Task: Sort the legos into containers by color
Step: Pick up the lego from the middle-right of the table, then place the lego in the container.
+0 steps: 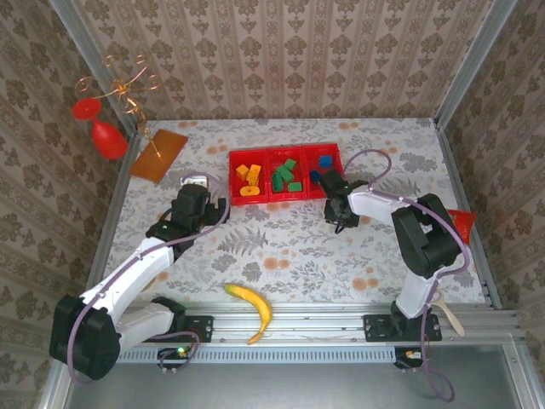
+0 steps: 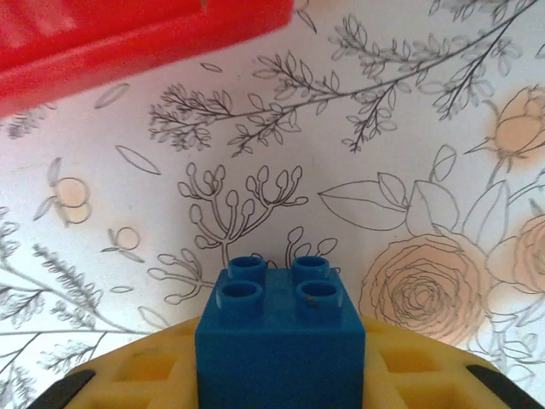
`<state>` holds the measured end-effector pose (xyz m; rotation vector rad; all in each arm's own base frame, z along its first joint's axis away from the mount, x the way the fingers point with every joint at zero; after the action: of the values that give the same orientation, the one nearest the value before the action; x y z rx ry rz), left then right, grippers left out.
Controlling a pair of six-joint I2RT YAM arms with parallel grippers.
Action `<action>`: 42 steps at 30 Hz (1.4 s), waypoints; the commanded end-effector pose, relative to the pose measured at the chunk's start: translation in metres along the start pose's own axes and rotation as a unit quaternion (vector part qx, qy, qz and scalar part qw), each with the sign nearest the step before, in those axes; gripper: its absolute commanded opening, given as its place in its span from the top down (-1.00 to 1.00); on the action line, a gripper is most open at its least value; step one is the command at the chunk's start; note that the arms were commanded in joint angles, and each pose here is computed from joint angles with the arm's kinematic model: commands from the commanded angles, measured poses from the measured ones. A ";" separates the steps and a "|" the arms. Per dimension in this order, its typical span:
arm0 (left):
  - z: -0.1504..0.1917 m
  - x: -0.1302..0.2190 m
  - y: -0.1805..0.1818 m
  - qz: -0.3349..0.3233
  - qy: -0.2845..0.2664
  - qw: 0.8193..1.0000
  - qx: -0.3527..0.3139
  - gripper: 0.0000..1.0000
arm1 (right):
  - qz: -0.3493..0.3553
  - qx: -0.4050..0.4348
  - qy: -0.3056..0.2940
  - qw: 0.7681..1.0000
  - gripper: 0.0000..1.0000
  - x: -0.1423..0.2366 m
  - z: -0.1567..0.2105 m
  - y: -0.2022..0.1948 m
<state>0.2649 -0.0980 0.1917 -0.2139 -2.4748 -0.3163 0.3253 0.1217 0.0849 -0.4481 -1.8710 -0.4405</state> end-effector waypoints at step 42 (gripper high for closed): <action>0.010 0.008 0.025 -0.056 0.008 0.998 0.018 -1.00 | -0.077 0.078 -0.130 0.985 -0.23 0.066 -0.127 0.077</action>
<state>0.2627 -0.0805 0.1936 -0.1236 -2.4794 -0.3124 0.4538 0.1331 0.1696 -0.2859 -2.1572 -0.3391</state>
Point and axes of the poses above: each hand's point on the last joint's axis, 136 mm out from that joint toward the fingers, its own x axis back along the fingers, its own y axis along the line the jaws close on, z = x × y, the point moved 6 cm from there along x, back along the fingers, and after that the axes turned 15 degrees about -x, right-handed, at the moved point
